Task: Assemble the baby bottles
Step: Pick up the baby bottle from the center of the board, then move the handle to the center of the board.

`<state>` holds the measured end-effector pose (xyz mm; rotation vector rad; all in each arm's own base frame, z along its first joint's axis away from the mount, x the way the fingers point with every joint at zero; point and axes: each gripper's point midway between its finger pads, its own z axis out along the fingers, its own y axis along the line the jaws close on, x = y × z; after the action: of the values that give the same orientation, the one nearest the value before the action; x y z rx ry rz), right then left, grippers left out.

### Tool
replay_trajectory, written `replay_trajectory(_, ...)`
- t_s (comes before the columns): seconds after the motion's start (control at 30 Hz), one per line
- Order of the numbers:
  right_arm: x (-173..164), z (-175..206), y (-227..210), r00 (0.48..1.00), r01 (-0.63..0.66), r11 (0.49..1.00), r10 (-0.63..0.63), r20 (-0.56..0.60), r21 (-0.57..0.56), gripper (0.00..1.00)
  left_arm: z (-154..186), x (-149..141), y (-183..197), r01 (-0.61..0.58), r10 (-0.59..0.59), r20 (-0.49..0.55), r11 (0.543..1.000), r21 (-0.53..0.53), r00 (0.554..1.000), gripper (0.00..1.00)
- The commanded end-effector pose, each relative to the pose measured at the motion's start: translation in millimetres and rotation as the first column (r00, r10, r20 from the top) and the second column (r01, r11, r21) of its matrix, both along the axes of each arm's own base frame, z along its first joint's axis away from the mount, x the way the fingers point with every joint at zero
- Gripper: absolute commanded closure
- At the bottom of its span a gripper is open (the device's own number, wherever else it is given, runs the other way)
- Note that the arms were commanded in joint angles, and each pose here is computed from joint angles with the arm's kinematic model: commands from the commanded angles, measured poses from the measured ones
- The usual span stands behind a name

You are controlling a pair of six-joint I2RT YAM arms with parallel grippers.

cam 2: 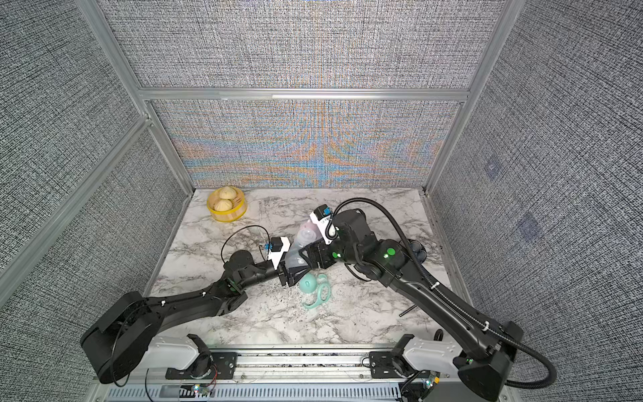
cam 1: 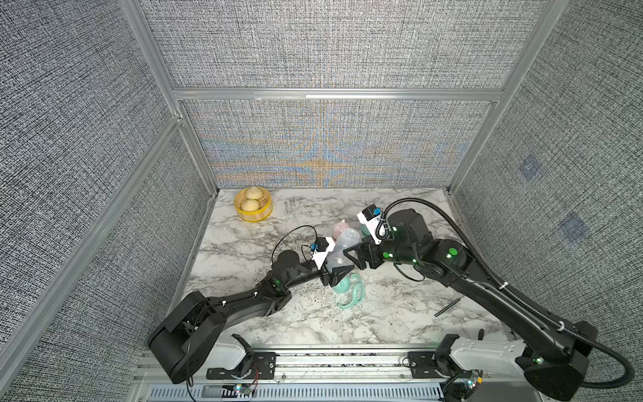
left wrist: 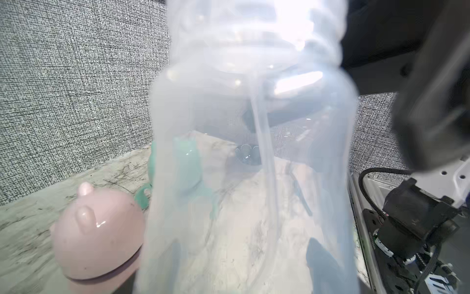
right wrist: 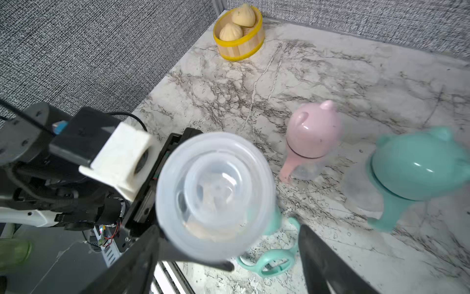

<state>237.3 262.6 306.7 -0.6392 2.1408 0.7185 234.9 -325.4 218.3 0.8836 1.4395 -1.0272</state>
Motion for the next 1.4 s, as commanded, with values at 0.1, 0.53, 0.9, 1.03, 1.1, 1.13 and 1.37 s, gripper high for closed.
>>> replay_trajectory(0.1,-11,-15,-33,0.997,0.071,0.994,-0.071,-0.002,-0.080,0.17,5,11,11,-0.096,0.096,0.035,0.995,-0.001,0.995,0.95)
replay_trajectory(0.53,-36,-128,-34,0.960,0.147,0.969,-0.188,-0.206,-0.200,0.29,14,30,43,-0.304,0.303,0.027,0.951,0.047,0.953,0.95)
replay_trajectory(0.9,-40,-200,-10,0.932,0.167,0.953,-0.236,-0.276,-0.251,0.44,27,21,51,-0.306,0.304,0.035,0.951,0.050,0.952,0.95)
replay_trajectory(1.03,-34,-214,-4,0.929,0.178,0.944,-0.255,-0.270,-0.277,0.46,27,15,49,-0.277,0.275,0.042,0.959,0.054,0.960,0.95)
replay_trajectory(1.1,-31,-223,-3,0.926,0.182,0.938,-0.265,-0.269,-0.296,0.48,26,15,50,-0.277,0.275,0.039,0.959,0.058,0.961,0.95)
replay_trajectory(1.13,-29,-226,-2,0.926,0.183,0.934,-0.269,-0.267,-0.306,0.49,27,15,50,-0.277,0.275,0.040,0.959,0.060,0.961,0.95)
replay_trajectory(1.37,-18,-242,-21,0.920,0.224,0.863,-0.340,-0.195,-0.452,0.60,28,11,54,-0.283,0.280,0.049,0.957,0.062,0.959,0.94)
